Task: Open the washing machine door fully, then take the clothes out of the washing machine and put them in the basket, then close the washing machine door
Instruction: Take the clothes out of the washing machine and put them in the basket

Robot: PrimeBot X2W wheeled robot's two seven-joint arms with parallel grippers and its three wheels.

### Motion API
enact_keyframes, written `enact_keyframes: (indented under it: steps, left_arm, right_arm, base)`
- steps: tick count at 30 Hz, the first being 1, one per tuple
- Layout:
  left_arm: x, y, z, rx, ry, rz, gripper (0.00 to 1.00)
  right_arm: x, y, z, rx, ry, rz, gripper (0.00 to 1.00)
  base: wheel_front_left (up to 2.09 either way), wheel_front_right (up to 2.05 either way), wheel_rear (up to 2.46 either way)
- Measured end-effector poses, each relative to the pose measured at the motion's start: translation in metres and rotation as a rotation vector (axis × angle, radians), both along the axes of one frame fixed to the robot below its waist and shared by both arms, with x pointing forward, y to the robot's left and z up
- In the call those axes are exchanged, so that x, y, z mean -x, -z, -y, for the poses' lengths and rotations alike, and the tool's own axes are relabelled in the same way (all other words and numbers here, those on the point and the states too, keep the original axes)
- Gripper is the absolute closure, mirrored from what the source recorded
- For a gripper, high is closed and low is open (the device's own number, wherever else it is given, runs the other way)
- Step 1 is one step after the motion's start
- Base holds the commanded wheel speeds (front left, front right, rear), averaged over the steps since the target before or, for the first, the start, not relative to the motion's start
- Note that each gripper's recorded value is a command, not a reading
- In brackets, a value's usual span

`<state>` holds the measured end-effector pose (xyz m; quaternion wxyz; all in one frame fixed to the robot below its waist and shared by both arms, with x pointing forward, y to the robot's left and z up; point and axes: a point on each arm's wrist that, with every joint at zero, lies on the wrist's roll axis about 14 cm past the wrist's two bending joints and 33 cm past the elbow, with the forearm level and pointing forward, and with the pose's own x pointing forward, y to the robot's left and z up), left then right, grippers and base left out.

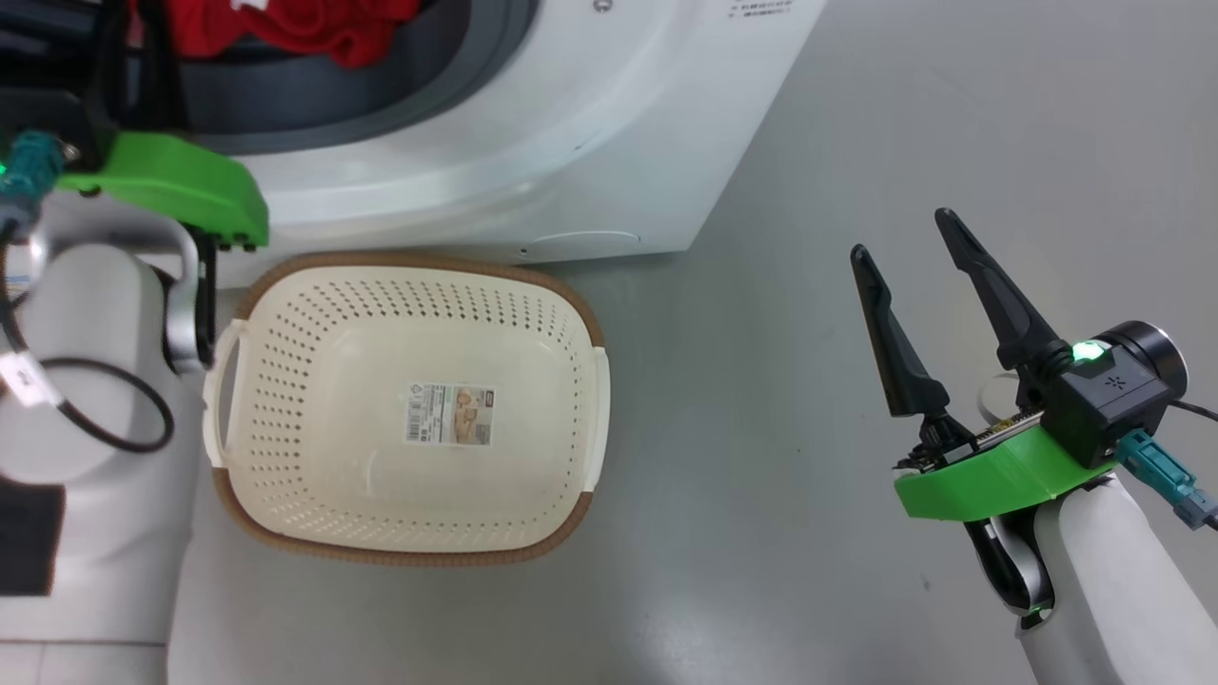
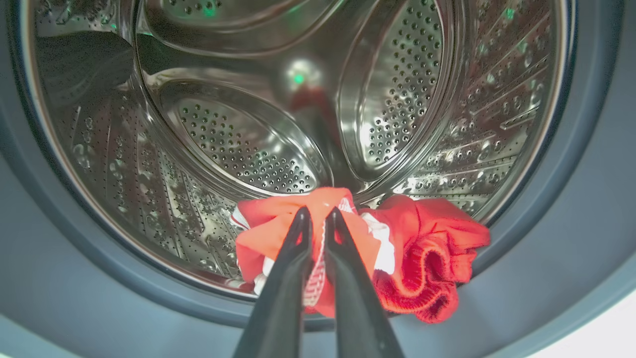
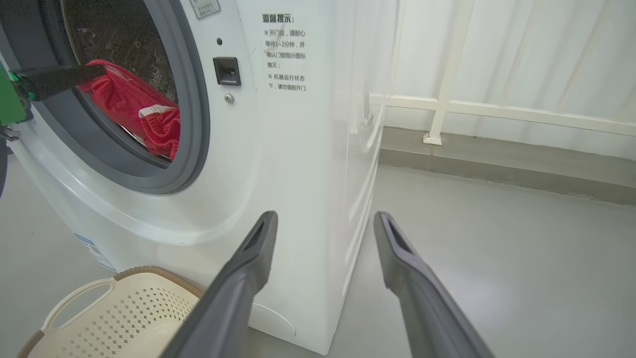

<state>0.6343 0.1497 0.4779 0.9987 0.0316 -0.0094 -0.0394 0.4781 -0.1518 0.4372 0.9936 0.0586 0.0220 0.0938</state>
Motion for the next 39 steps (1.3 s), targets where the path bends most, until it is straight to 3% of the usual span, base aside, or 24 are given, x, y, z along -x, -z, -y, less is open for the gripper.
enact_keyframes:
  steps: [39]
  left_arm:
    - [0.152,-0.116,0.005,0.079,0.027,0.268,1.00]
  right_arm:
    - [0.050,-0.070,-0.011,-0.023,-0.016,0.134,0.00]
  base:
    - [0.00,0.00,0.00]
